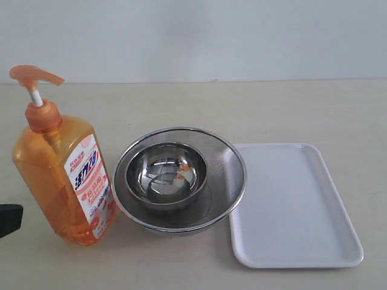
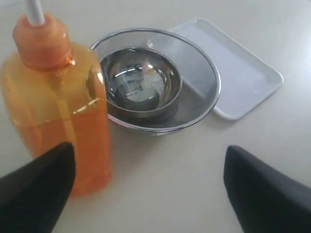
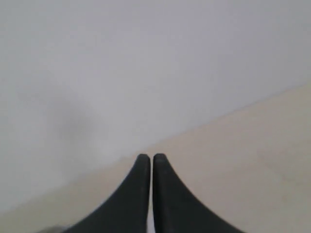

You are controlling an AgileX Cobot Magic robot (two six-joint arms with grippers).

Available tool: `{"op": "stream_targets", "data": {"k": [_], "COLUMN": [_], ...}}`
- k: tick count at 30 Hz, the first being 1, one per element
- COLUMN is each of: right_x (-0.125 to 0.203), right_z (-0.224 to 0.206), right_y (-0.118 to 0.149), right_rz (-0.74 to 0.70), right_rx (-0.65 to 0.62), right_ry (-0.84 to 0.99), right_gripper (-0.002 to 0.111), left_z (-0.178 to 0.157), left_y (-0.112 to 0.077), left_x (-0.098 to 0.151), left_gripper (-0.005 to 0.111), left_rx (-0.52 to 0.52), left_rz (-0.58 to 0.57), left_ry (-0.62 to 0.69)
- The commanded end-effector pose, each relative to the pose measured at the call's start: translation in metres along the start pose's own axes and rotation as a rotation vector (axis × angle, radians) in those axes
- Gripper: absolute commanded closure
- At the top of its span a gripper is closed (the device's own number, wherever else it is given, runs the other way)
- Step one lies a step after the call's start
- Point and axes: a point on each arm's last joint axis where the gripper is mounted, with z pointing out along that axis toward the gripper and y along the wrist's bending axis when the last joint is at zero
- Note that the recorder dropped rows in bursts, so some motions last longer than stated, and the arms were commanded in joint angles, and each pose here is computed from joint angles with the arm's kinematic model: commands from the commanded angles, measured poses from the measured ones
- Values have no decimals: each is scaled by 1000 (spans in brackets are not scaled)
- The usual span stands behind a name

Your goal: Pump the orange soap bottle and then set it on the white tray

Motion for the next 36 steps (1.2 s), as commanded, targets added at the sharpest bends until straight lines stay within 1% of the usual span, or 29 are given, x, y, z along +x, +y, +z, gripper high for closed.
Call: {"op": "stream_targets", "data": {"k": [1,4,7,10,12,14,17,20,22,27,28,33,36], "right_x": [-3,-7,-15,-23,-26,-27,-24,-20,-17,-13,-11,-10,-11], "right_z": [-1,3,12,23,33,45,59,72,79,89,90,91,91], "right_y": [2,8,13,16,18,18,16,14,12,8,7,7,7], "right_rz": [105,26,-25,-127,-168,-204,-209,-208,-208,-208,-208,-208,-209], "right_rx": [-8,13,29,41,56,73,103,129,145,169,172,175,174], "right_ry": [8,112,157,204,252,302,365,411,433,459,466,473,464], "right_gripper": [108,108,108,108,108,108,108,108,108,108,108,108,108], "left_z": [0,-1,-2,2,6,9,10,11,11,11,11,12,16], "left_y": [3,9,15,16,18,19,21,20,19,11,11,11,12], "left_x": [-1,2,7,16,18,20,22,22,20,9,7,7,12], "left_gripper": [29,29,29,29,28,24,14,8,5,4,4,4,4], "left_rx": [-41,-107,-170,-174,-184,-191,-201,-197,-182,-75,-70,-81,-78], "left_rz": [-12,-12,-71,-126,-152,-171,-178,-188,-215,-381,-382,-221,-188], "left_ry": [-19,3,61,94,65,45,36,30,7,-116,-132,-133,-171]}}
